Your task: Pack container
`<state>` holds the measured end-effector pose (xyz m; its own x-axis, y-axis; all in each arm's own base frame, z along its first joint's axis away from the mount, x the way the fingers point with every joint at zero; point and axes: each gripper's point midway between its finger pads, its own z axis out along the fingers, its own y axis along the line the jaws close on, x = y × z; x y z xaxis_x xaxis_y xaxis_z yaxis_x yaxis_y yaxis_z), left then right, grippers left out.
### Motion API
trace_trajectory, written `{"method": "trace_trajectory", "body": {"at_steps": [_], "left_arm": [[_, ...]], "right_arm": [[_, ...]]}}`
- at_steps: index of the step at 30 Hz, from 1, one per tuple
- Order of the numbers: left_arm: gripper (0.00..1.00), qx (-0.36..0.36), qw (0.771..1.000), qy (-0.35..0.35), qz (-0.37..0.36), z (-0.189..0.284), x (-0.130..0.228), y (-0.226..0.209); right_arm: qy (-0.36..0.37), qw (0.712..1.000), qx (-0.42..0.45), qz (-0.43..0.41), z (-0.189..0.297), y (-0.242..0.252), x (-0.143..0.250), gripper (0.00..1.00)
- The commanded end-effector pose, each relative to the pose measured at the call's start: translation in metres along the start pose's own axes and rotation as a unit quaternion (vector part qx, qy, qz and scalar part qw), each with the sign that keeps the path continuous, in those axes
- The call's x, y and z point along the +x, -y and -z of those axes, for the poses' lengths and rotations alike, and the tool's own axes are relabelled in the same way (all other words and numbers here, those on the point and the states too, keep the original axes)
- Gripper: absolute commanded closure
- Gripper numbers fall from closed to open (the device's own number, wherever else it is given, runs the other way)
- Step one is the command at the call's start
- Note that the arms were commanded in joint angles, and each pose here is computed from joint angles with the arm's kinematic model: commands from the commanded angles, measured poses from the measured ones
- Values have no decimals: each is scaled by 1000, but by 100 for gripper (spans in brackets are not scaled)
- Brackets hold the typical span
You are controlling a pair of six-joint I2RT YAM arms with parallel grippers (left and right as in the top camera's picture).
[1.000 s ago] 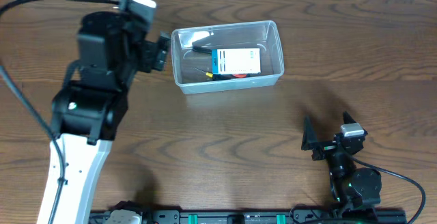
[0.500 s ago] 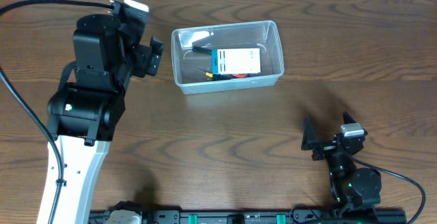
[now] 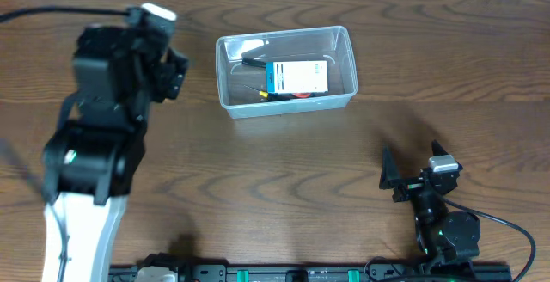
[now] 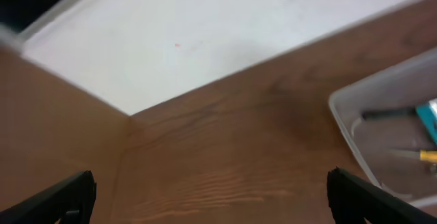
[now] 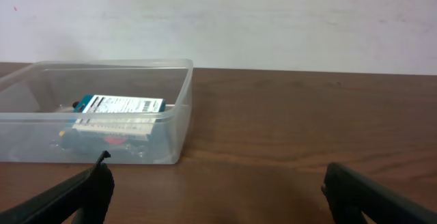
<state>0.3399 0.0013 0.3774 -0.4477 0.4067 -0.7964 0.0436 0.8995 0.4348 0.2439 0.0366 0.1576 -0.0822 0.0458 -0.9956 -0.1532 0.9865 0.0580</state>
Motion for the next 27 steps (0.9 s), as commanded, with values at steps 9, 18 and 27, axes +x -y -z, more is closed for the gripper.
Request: {"method": "trace_trajectory", "body": {"at_steps": [9, 18, 27], "left_arm": [[2, -32, 976, 132, 172, 140, 22, -40], [2, -7, 952, 158, 260, 134, 87, -6], [2, 23, 911, 214, 351, 75, 129, 32]], "right_arm": [[1, 1000, -7, 6, 0, -3, 0, 1], [1, 1000, -7, 6, 0, -3, 0, 1], [1, 1000, -7, 6, 0, -3, 0, 1]]}}
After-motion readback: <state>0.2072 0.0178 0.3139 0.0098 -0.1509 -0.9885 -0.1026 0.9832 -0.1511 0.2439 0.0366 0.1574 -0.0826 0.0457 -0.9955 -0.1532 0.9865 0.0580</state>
